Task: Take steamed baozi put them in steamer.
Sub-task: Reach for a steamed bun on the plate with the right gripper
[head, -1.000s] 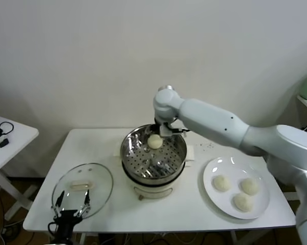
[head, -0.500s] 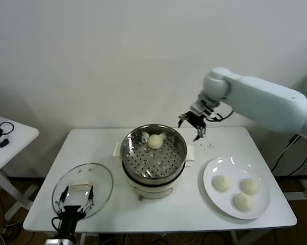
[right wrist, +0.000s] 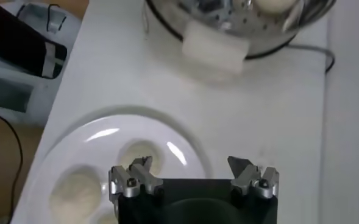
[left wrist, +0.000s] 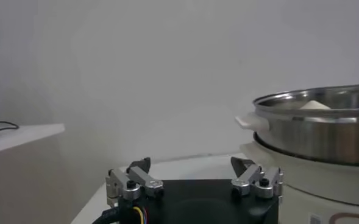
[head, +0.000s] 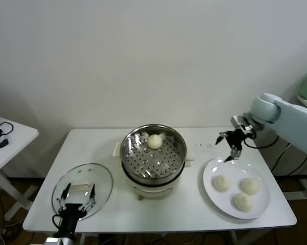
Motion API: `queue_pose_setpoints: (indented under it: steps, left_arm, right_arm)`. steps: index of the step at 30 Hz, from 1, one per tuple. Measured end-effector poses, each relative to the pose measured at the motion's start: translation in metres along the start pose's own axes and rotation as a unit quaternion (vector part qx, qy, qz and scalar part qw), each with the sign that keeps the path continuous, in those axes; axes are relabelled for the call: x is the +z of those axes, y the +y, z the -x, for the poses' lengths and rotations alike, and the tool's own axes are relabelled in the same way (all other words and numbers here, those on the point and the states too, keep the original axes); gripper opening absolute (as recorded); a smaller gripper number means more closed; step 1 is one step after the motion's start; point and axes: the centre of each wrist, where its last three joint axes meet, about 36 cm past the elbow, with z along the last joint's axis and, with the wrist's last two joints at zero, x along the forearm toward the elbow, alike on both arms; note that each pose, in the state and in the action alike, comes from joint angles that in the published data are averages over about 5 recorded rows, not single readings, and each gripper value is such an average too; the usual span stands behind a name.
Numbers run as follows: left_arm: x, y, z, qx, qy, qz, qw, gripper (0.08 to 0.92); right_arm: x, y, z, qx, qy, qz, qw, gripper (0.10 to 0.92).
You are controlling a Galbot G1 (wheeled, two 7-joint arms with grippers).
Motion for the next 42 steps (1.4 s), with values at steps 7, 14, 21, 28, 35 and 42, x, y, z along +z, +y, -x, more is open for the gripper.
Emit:
queue_pose_setpoints:
  steps: [7,14,21,28,35,42]
  left_arm:
    - [0.003,-0.001,0.0,0.0,0.004,0.003,1.0,0.823]
    - [0.001,0.0,0.003,-0.001,0.004,0.009,1.0,0.823]
    - [0.0,0.0,0.004,-0.001,0.004,0.01,1.0,0.823]
    - [0.002,0.0,0.004,0.0,0.006,0.009,1.0,0.823]
    - [0.002,-0.001,0.004,0.0,0.009,0.001,1.0,0.823]
    - [0.003,-0.001,0.004,0.0,0.011,-0.003,1.0,0.823]
  right_arm:
    - [0.018,0.022,0.041,-0.019,0.012,0.03,0.999,0.823]
    - [0.019,0.033,0.075,-0.038,0.02,0.034,0.998,0.823]
    - [0.018,0.035,0.096,-0.041,0.024,0.034,0.998,0.823]
    - [0.015,0.033,0.11,-0.039,0.026,0.033,0.998,0.823]
    - [0.014,0.032,0.117,-0.04,0.028,0.033,0.998,0.823]
    - [0.015,0.03,0.118,-0.038,0.031,0.035,0.998,0.752]
